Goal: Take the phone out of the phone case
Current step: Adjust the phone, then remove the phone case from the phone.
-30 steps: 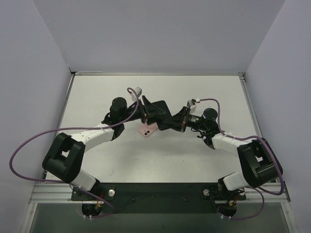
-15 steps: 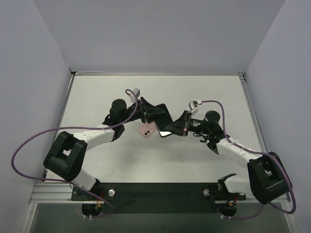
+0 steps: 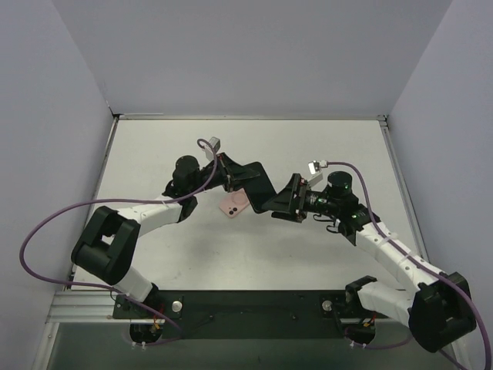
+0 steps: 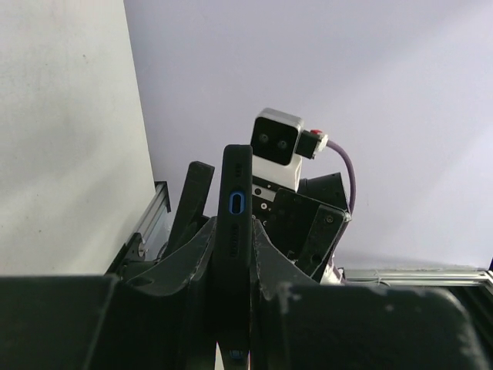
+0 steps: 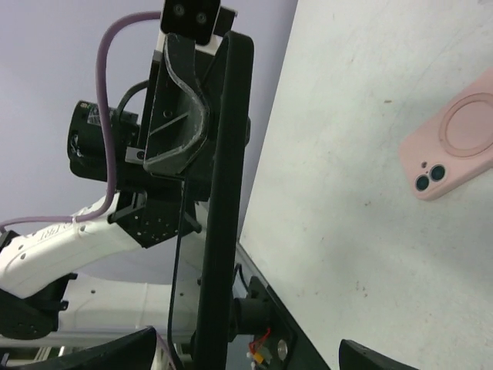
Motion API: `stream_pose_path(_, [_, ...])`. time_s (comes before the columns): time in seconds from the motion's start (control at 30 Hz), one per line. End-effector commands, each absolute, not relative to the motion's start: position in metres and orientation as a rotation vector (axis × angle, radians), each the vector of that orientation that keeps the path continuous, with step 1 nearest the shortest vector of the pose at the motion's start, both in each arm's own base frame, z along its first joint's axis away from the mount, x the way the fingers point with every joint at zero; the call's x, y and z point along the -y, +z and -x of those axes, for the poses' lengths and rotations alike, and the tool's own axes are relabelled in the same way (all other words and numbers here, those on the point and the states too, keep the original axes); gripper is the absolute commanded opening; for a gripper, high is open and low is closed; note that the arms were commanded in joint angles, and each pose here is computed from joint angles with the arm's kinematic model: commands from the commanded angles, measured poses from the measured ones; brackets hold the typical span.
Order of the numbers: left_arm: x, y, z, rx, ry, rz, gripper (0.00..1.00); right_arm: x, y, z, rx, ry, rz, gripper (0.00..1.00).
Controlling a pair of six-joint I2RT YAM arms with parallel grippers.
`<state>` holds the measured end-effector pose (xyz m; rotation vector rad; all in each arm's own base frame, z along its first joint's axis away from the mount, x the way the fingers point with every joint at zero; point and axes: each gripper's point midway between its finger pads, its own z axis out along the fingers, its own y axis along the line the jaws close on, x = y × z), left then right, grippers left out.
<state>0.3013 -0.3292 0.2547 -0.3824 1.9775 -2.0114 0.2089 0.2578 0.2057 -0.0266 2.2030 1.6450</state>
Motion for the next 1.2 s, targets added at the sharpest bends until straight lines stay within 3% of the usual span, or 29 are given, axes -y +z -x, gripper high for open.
stream_pose_path(0.0, [0.326,0.294,-0.298,-1.851,-2.07,0.29,0.0,-0.239,0.215,-0.21,-2.143,1.545,-0.067,0.89])
stream_pose_path(0.37, [0.322,0.297,-0.295,-1.842,-2.049,0.293,0.0,-0.237,0.237,-0.213,-1.963,1.727,-0.246,0.34])
stream_pose_path(0.47, [0.321,0.297,-0.294,-1.838,-2.052,0.292,0.0,-0.235,0.233,-0.215,-1.959,1.714,-0.286,0.31])
stream_pose_path(0.57, [0.32,0.296,-0.293,-1.838,-2.053,0.297,0.0,-0.233,0.232,-0.218,-1.953,1.712,-0.324,0.43])
stream_pose_path(0.63, [0.321,0.299,-0.292,-1.824,-2.067,0.286,0.0,-0.234,0.233,-0.219,-1.95,1.723,-0.333,0.42])
stream_pose_path(0.9, [0.324,0.305,-0.292,-1.806,-2.094,0.275,0.0,-0.237,0.237,-0.225,-1.926,1.759,-0.358,0.17])
stream_pose_path(0.97, [0.324,0.307,-0.292,-1.8,-2.098,0.271,0.0,-0.238,0.241,-0.228,-1.908,1.78,-0.369,0.0])
stream_pose_path(1.17, [0.319,0.325,-0.286,-1.674,-2.138,0.192,0.0,-0.237,0.261,-0.235,-1.798,1.877,-0.407,0.0])
